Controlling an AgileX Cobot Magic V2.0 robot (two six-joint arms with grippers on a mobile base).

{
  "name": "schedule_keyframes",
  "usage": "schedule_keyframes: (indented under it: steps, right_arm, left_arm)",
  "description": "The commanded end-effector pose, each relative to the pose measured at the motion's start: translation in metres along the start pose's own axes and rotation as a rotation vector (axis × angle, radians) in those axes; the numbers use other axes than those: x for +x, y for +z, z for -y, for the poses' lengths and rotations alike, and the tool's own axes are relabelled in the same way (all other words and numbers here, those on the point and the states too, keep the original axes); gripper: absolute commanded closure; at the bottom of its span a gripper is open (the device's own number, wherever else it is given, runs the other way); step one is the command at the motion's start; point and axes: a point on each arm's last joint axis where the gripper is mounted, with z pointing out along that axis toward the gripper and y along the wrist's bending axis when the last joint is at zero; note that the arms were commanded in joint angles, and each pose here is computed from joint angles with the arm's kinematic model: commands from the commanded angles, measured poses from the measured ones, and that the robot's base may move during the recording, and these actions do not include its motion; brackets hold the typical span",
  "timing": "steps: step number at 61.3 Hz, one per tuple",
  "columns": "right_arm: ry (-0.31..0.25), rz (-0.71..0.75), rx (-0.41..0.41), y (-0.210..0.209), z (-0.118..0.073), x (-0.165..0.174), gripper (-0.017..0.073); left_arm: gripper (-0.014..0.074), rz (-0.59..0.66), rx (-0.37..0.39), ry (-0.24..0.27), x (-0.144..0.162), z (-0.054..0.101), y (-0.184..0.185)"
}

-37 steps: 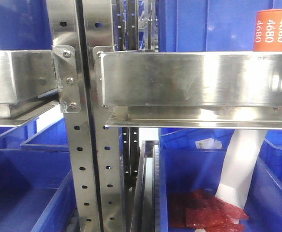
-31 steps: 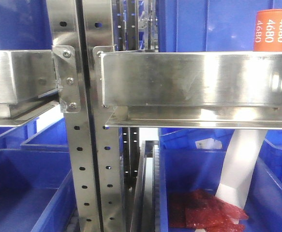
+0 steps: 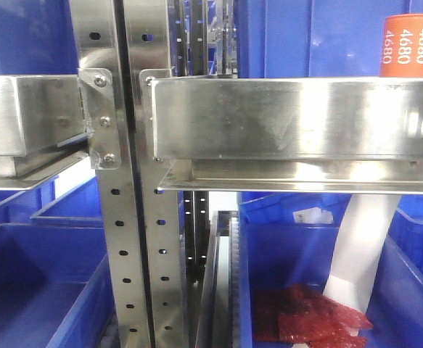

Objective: Grab orange capacitor from left shelf to right conveyor

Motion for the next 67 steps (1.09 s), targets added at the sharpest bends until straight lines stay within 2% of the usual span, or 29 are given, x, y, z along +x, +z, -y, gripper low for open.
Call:
schedule_keyframes:
  steps: [1, 28, 37, 49, 55, 67]
  right_arm:
    - [-0.014, 0.108, -0.018, -0.002, -0.002, -0.010, 0.0522]
    - [-0.006, 0.180, -0.030, -0.003, -0.003, -0.020, 0.0522]
    - [0.004, 0.226, -0.037, -0.014, -0.009, -0.060, 0.0522]
    - [0.004, 0.167, -0.027, -0.012, -0.019, -0.119, 0.0517]
    - [0.004, 0.132, -0.023, 0.007, -0.023, -0.143, 0.0412]
    - [0.004, 0.063, -0.029, 0.049, -0.026, -0.156, 0.0024]
  left_arm:
    - [0.0720, 0.102, -0.003, -0.002, -0.010, 0.000, -0.002]
    - [0.0720, 0.102, -0.003, -0.002, -0.010, 0.000, -0.002]
    - [0.0720, 0.102, -0.003, -0.002, -0.010, 0.000, -0.002]
    - [0.0720, 0.102, -0.003, -0.002, -0.010, 0.000, -0.002]
    - [0.0720, 0.102, -0.003, -0.002, -0.010, 0.000, -0.002]
    - [0.0720, 0.102, -0.003, -0.002, -0.010, 0.000, -0.002]
